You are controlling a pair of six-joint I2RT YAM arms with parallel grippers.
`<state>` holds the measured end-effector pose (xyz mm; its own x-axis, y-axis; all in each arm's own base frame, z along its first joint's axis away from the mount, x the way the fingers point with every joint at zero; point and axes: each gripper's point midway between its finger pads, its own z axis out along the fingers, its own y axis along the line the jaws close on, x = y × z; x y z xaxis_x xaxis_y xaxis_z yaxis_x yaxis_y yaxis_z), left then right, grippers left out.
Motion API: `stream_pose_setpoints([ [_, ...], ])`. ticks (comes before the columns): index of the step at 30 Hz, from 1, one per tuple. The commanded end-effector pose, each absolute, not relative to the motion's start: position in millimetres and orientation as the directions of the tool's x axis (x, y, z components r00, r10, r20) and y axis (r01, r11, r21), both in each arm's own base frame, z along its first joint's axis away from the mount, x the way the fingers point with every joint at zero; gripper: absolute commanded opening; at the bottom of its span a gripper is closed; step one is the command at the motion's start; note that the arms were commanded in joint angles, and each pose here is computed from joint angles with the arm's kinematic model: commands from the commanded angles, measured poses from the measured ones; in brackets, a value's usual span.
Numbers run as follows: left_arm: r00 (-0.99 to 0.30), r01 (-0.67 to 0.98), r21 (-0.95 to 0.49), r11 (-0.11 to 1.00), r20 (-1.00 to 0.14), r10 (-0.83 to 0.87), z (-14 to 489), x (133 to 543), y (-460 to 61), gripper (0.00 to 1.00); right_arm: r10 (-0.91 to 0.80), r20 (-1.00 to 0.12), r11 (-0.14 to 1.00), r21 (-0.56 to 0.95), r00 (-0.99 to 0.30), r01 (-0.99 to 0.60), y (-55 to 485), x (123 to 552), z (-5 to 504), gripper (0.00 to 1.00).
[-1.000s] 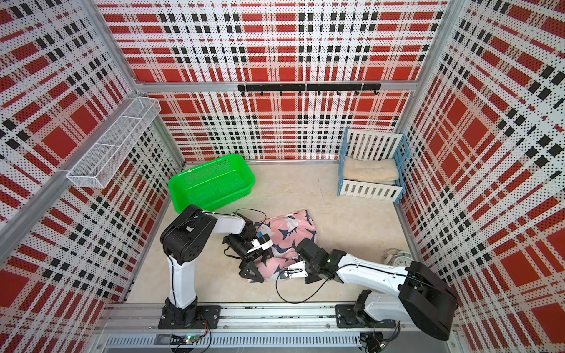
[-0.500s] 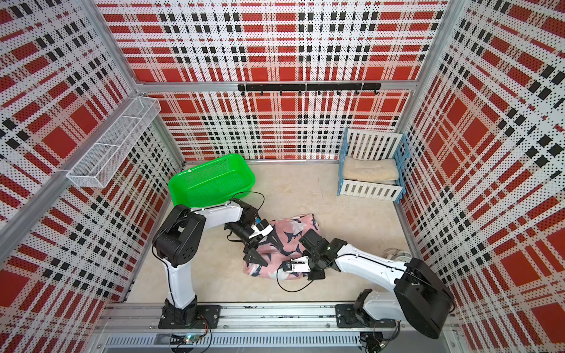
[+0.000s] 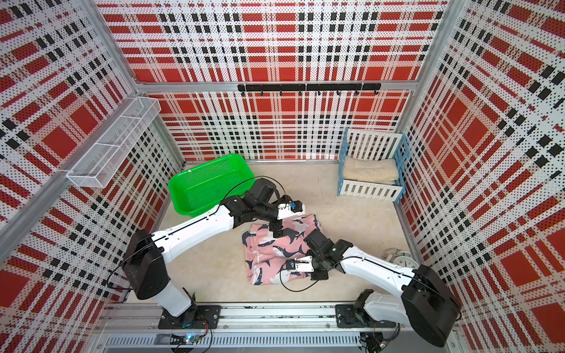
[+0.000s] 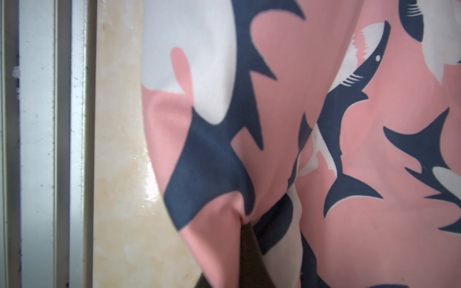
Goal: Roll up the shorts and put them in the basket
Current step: Roll the shorts at the center of the board.
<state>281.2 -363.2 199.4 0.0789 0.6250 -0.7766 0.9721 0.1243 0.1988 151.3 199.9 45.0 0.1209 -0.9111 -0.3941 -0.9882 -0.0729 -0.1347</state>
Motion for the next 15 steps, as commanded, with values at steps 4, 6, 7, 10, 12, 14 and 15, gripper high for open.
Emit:
stream_pose_setpoints([
  [4,-0.089,0.71,0.137,0.69,-0.956,0.281,256,317,-275,0.99,-0.904,-0.419,-0.04,-0.115,0.085,-0.993,199,155,51,0.0],
  [6,-0.104,0.678,0.05,0.733,-0.981,0.162,264,312,-257,0.99,-0.904,-0.42,-0.033,-0.12,0.081,-0.992,199,158,52,0.0],
  [7,-0.116,0.687,-0.014,0.726,-0.989,0.09,270,308,-251,0.99,-0.901,-0.427,-0.03,-0.117,0.078,-0.993,200,159,53,0.0],
  [10,-0.289,0.661,-0.252,0.707,-0.955,-0.071,261,309,-236,0.99,-0.891,-0.452,-0.004,-0.096,0.048,-0.995,205,165,56,0.0],
  [12,-0.356,0.683,-0.292,0.669,-0.933,-0.043,247,309,-241,0.99,-0.878,-0.479,0.032,-0.056,-0.001,-0.998,211,172,61,0.0],
  [14,-0.335,0.749,-0.234,0.62,-0.941,0.049,237,294,-258,0.99,-0.87,-0.489,0.073,-0.004,-0.062,-0.997,216,180,63,0.0],
  [15,-0.268,0.805,-0.142,0.576,-0.953,0.139,232,277,-271,0.99,-0.868,-0.487,0.088,0.032,-0.093,-0.996,217,183,63,0.0],
])
